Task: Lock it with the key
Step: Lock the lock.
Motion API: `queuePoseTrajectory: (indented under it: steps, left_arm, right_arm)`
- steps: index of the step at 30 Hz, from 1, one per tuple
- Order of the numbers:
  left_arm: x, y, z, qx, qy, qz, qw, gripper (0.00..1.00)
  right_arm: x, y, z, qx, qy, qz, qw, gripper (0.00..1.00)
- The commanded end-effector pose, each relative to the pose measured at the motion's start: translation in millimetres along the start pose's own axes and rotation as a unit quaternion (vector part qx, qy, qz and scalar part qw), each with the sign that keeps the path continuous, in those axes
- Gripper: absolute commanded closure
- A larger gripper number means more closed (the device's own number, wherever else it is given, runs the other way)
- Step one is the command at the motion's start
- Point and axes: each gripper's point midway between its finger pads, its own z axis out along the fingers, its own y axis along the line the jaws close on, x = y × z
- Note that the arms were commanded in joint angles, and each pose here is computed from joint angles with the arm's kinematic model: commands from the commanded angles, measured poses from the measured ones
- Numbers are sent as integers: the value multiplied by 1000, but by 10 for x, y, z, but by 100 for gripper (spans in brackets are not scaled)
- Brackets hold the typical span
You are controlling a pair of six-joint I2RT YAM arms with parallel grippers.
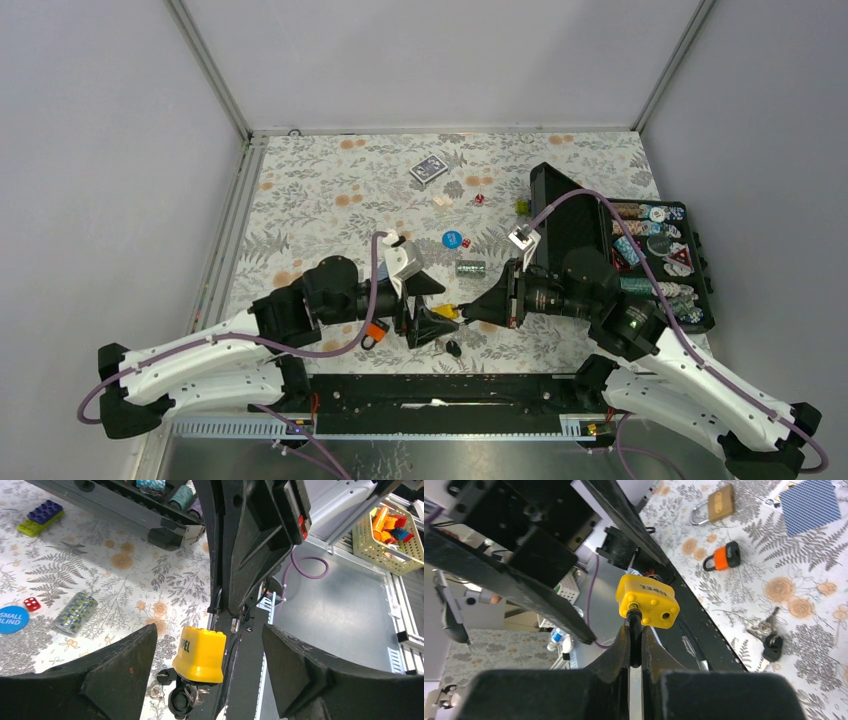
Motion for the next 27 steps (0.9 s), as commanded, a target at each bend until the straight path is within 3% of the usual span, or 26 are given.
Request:
queuePoseTrajectory:
  steps: [1,5,8,12,18,27]
  left_arm:
    - [-258,-222,32,52,-32,5,998,22]
    - [-259,-250,48,60,-29,6,998,30]
    - [-256,-260,56,64,-27,5,998,42]
    - [-274,-280,52,68,-28,3,997,62]
    - [-311,-299,36,71,-36,0,997,100]
    - [-391,-499,-35,122,-43,1,992,100]
  right_arm:
    - [-309,505,-123,-97,-62,-28,993,100]
    - [-375,563,-167,-101,-77,-29,992,100]
    - [-405,589,-194,-102,-85,-31,991,100]
    - [-416,586,-203,-100,-89,-32,990,100]
    - [-426,533,-201,-91,-99,-48,990,100]
    - [-408,641,-363,-130,-130,-227,956,100]
